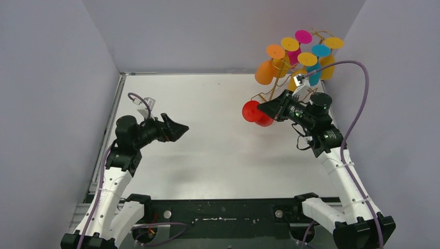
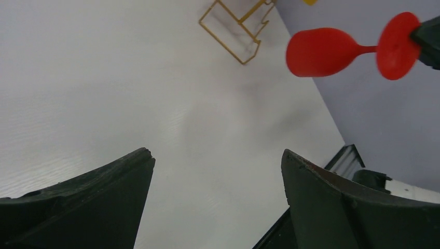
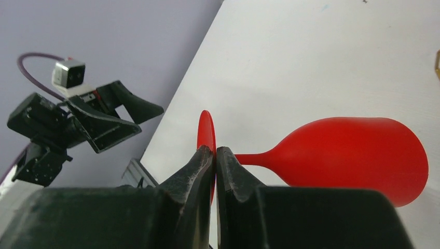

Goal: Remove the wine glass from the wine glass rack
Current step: Place the wine glass at the center of the board.

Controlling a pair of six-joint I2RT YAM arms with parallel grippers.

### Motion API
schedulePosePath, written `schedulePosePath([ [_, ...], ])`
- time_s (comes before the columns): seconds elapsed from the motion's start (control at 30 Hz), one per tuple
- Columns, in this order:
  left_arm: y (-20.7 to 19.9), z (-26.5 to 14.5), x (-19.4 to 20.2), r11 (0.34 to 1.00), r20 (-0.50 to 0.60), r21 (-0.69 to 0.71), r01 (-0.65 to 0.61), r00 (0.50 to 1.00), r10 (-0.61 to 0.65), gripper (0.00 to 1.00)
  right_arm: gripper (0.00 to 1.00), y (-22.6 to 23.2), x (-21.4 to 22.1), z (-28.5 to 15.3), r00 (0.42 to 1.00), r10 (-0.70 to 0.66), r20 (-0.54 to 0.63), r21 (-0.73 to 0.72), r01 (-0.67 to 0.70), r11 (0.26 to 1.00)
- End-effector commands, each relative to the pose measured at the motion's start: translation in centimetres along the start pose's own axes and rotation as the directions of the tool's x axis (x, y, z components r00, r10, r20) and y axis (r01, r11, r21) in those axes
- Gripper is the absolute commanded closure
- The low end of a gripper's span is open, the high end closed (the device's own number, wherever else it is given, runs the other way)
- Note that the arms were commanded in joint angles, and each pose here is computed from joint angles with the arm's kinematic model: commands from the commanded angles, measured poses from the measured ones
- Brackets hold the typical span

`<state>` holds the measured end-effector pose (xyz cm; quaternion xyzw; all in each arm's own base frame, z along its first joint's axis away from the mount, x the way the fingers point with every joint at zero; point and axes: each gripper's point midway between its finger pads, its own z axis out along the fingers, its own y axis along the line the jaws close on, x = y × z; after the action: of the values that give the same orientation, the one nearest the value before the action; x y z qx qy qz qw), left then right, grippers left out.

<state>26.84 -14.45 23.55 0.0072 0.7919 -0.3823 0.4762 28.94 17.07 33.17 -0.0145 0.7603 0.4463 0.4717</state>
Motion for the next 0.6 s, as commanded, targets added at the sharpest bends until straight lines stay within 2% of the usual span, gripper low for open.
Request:
schedulePosePath([
  [0.0, -6.4, -0.6, -1.7, 0.947, 0.029, 0.315, -0.065, 0.998, 0.059, 0.09, 1.00, 2.2, 0.6, 1.9, 0.990, -0.140, 0.002, -0.078, 0.140, 0.987],
  [0.43, -13.2, 0.6, 2.5, 0.820, -0.100, 0.573, -0.016, 0.991, 0.089, 0.25, 1.00, 6.7, 5.9, 5.1, 0.978, -0.174, -0.117, -0.329, 0.127, 0.936],
  [0.57, -14.3, 1.0, 3.0, 0.788, -0.095, 0.615, 0.011, 0.994, 0.061, 0.35, 1.00, 7.0, 7.0, 5.7, 0.973, -0.175, -0.150, -0.352, 0.113, 0.929],
])
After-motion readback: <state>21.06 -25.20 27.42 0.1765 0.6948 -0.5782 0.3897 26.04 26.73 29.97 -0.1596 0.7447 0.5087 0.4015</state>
